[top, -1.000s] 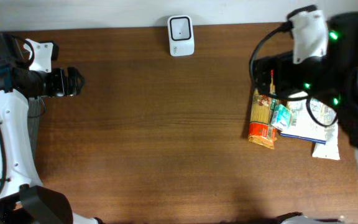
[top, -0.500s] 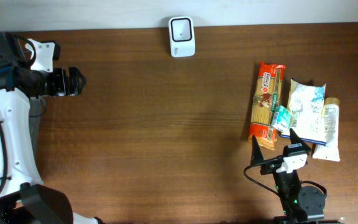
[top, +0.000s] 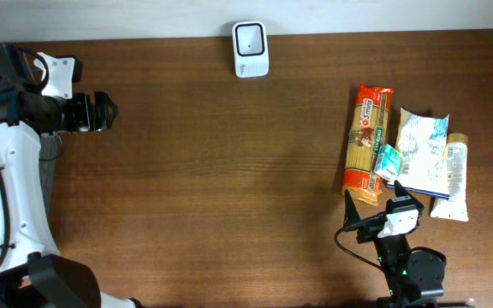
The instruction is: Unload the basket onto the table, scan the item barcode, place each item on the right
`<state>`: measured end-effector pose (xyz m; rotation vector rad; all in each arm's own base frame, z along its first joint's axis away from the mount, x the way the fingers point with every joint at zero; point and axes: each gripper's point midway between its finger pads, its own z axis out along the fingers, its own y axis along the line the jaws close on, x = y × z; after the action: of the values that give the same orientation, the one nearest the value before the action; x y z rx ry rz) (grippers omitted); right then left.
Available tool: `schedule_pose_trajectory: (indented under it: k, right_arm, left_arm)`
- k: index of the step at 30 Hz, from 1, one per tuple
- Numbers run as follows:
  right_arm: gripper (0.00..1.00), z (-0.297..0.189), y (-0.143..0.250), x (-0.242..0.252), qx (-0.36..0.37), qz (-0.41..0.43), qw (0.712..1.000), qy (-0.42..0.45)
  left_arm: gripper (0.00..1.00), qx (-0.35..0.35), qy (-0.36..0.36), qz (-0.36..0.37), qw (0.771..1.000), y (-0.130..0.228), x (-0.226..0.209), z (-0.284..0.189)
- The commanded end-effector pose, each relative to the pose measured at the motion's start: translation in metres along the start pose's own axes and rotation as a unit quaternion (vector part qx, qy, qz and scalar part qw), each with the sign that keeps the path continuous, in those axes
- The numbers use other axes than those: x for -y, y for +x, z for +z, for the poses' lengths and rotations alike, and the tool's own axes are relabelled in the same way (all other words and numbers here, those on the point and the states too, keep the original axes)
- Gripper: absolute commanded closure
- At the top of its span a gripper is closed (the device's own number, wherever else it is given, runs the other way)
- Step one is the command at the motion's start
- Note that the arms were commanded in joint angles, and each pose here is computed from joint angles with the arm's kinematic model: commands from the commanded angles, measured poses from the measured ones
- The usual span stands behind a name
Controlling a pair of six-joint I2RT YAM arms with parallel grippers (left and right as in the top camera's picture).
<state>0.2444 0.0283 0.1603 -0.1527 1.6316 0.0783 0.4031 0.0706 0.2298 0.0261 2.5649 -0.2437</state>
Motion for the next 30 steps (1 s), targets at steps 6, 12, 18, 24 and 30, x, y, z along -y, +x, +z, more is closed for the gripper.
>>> schedule_pose_trajectory:
  k: [6, 12, 18, 24, 30]
  right_arm:
    - [0.01, 0.0, 0.002, 0.0, -0.001, 0.005, 1.0, -0.001]
    - [0.02, 0.0, 0.002, 0.0, -0.001, 0.005, 1.0, -0.001]
    - [0.01, 0.0, 0.002, 0.0, -0.001, 0.005, 1.0, -0.001]
    - [0.01, 0.0, 0.003, 0.0, -0.001, 0.005, 1.0, -0.001]
    - [0.01, 0.0, 0.003, 0.0, -0.001, 0.004, 1.0, -0.001]
  left_arm:
    - [0.01, 0.201, -0.058, 0.149, 0.966, -0.031, 0.085, -0.086]
    - [0.01, 0.411, -0.061, 0.161, 0.895, 0.076, 0.092, -0.06]
    - [0.01, 0.478, -0.096, 0.156, 0.859, 0.144, 0.077, -0.038]
    - [0.01, 0.47, -0.112, 0.154, 0.862, 0.163, 0.07, -0.027]
    - [0.01, 0.44, -0.105, 0.139, 0.881, 0.173, 0.067, -0.012]
